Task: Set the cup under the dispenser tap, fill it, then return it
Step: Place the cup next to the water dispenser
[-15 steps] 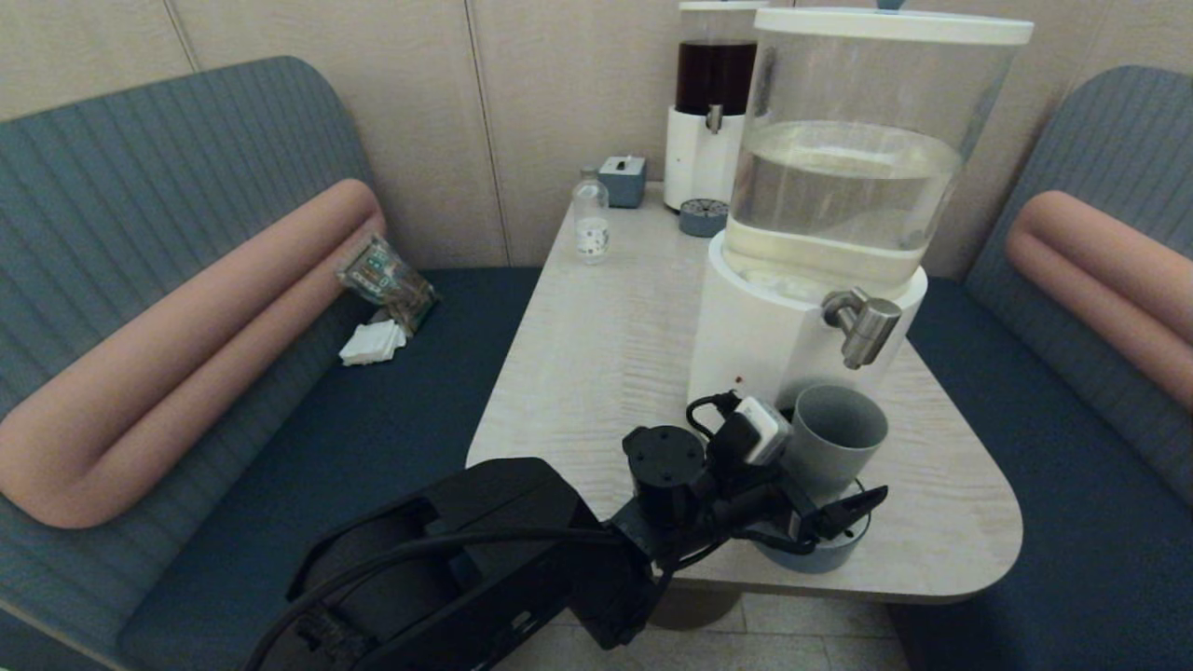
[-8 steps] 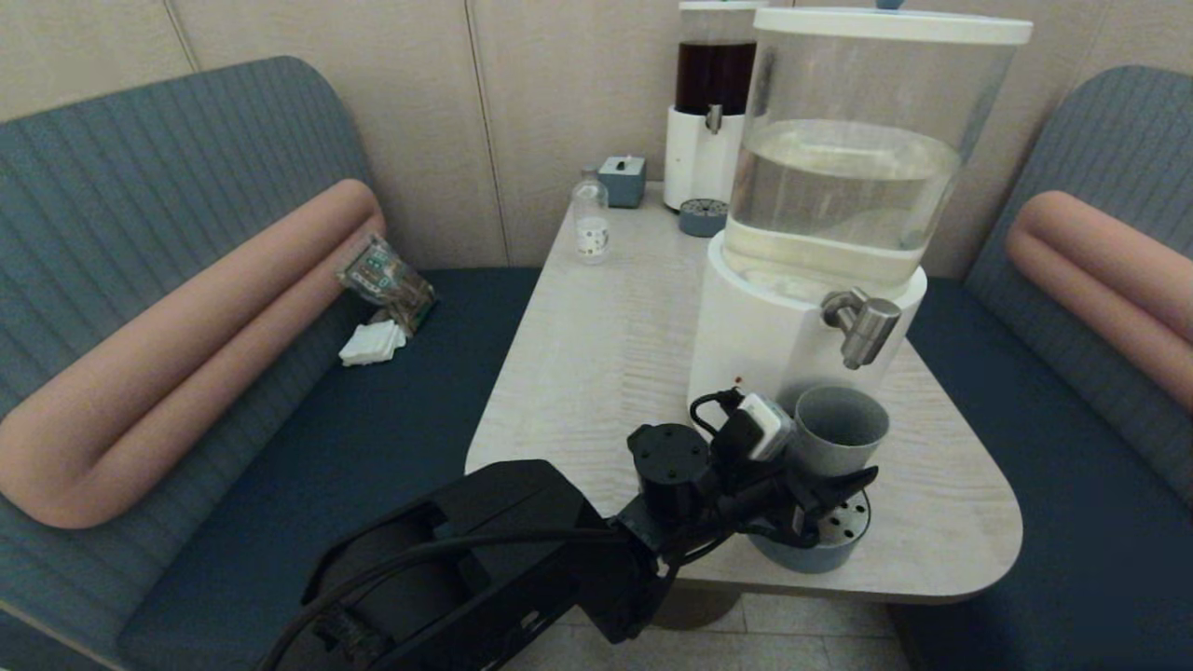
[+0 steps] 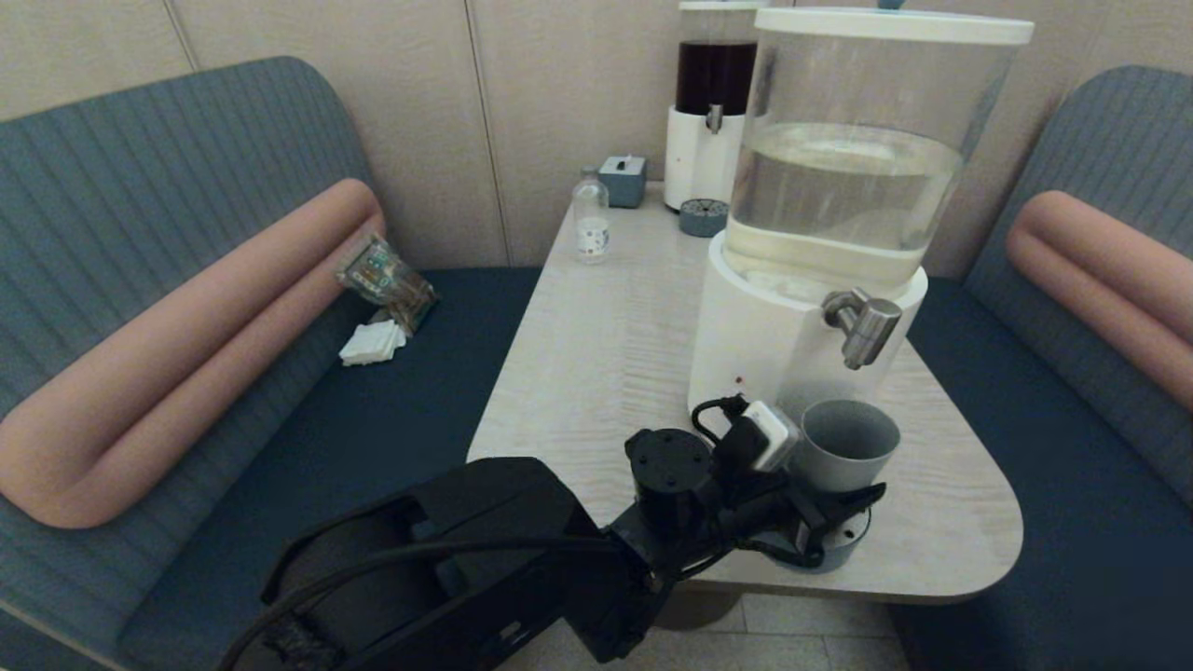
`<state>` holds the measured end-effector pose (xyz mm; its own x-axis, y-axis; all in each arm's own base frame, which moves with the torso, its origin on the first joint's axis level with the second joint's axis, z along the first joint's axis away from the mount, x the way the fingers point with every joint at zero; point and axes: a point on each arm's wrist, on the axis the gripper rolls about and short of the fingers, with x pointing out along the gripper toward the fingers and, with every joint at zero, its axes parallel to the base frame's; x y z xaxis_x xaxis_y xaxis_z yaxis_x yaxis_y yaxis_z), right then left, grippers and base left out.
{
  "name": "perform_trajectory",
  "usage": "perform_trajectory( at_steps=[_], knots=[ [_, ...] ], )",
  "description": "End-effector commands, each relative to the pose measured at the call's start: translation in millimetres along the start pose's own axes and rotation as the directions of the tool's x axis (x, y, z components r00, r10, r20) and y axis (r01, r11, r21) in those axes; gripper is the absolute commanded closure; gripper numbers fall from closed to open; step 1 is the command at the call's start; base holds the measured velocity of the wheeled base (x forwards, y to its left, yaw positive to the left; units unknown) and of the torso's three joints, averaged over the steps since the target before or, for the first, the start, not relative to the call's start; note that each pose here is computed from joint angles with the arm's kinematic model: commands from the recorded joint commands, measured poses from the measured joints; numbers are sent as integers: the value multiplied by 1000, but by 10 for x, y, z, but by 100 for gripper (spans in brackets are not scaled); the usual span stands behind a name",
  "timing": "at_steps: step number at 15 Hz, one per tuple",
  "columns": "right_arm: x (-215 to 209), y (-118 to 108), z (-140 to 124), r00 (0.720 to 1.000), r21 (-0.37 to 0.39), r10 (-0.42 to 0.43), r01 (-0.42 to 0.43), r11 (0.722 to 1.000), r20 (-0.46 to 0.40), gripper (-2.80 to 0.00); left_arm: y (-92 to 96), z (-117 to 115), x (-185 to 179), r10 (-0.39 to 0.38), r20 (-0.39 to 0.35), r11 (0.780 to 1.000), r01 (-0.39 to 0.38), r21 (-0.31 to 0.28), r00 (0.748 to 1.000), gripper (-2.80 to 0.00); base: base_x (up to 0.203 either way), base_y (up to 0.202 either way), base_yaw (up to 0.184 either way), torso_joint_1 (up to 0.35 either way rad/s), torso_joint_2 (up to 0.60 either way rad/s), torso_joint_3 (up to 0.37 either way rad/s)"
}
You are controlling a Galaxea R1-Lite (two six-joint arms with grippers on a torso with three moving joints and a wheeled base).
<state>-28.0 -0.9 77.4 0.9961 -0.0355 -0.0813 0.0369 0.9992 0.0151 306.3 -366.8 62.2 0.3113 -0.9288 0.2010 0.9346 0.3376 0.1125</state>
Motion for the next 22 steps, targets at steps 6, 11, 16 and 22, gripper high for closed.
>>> perform_trajectory(
  at_steps=[6,11,16,22],
  knots=[
    [0,0,-1,1000,0,0,0,1000,-1,0,-116,488,-520,14,-16,1000,-15,-11,1000,0,0,0,0,0,0,0],
    [0,0,-1,1000,1,0,0,1000,-1,0,327,773,-1153,169,-51,986,-169,-5,984,0,0,0,0,0,0,0],
    [0,0,-1,1000,0,0,0,1000,-1,0,1012,968,-1718,321,-29,947,-320,32,947,0,0,0,0,0,0,0],
    [0,0,-1,1000,0,0,0,1000,-1,0,1643,591,-1756,395,-13,917,-394,68,918,0,0,0,0,0,0,0]
  ],
)
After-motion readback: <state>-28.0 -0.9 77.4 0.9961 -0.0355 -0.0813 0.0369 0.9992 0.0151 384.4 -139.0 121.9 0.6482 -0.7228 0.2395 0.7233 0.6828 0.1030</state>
